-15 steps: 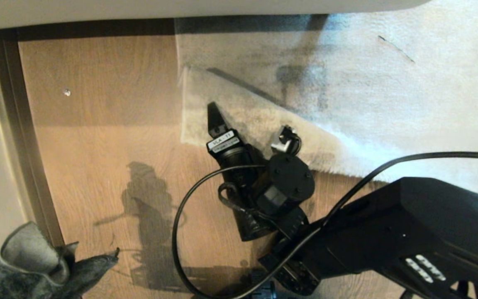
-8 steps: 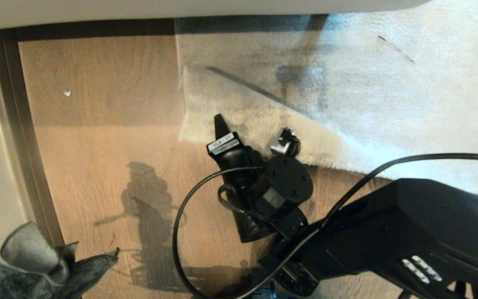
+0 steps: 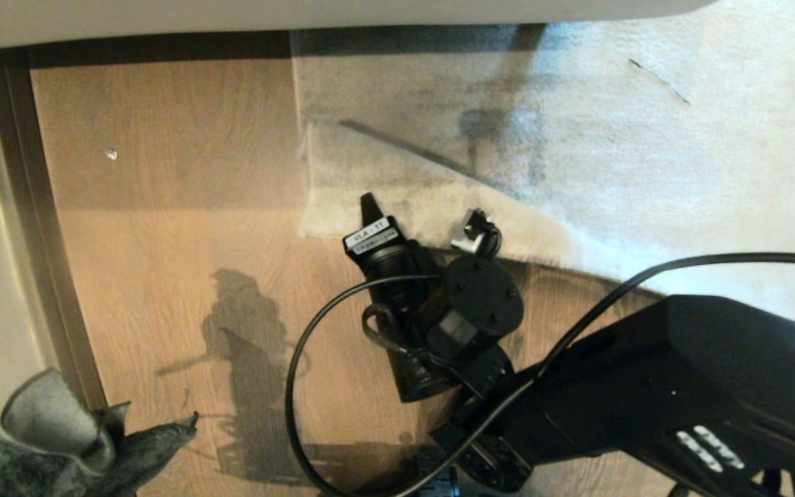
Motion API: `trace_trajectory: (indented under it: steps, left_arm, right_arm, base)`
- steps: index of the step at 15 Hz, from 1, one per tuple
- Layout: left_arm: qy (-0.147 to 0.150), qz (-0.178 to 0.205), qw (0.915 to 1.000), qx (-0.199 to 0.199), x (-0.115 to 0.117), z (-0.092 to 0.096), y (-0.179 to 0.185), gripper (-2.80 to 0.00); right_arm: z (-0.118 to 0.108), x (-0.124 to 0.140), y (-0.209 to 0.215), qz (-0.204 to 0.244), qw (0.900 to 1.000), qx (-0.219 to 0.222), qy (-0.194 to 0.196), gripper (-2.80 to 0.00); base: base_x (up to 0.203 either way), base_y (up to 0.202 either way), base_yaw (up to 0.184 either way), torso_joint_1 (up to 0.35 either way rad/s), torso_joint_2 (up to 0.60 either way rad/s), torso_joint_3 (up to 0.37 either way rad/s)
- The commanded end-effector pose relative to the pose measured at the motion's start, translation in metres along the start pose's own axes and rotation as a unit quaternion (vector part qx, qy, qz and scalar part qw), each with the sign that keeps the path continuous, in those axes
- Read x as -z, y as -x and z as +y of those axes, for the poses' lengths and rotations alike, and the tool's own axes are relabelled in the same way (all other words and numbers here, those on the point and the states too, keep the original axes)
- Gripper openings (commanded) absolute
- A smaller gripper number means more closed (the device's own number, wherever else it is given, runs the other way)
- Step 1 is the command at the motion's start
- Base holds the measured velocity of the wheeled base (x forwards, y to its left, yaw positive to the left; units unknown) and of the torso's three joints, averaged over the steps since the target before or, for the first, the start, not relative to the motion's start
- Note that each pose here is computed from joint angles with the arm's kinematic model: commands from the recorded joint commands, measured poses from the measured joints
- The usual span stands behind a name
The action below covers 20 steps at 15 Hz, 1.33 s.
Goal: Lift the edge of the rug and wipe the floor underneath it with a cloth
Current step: Lift up the carpet
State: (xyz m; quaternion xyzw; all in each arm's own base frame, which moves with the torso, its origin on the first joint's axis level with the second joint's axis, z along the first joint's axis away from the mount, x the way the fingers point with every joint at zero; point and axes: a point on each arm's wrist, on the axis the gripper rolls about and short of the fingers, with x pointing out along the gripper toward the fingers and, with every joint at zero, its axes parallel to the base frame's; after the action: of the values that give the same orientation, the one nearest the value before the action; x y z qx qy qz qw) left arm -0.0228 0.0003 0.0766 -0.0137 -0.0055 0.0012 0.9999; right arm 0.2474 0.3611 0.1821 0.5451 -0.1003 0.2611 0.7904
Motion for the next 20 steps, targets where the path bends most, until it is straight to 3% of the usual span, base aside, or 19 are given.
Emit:
trace_trajectory:
  steps: [1, 8, 14, 20]
  left_arm:
    - [0.001, 0.000, 1.0000, 0.000, 0.000, 0.000, 0.000, -2.80]
    - [0.000, 0.000, 1.0000, 0.000, 0.000, 0.000, 0.000, -2.80]
    - [0.000, 0.000, 1.0000, 0.000, 0.000, 0.000, 0.000, -2.80]
    - [0.001, 0.000, 1.0000, 0.000, 0.000, 0.000, 0.000, -2.80]
  right_arm:
    - [0.009, -0.009, 0.000, -0.020, 1.000, -0.014, -0.018, -2.80]
    - [0.033, -0.040, 0.009, -0.030, 0.999, -0.020, -0.034, -2.80]
    - [0.068, -0.078, 0.012, -0.058, 0.995, -0.049, -0.058, -2.80]
    - [0.090, -0.108, 0.022, -0.072, 0.993, -0.066, -0.073, -2.80]
  base:
    - [0.000, 0.000, 0.000, 0.000, 0.00, 0.000]
    - [0.000, 0.000, 0.000, 0.000, 0.00, 0.000]
    - [0.000, 0.000, 0.000, 0.000, 0.00, 0.000]
    - [0.000, 0.000, 0.000, 0.000, 0.00, 0.000]
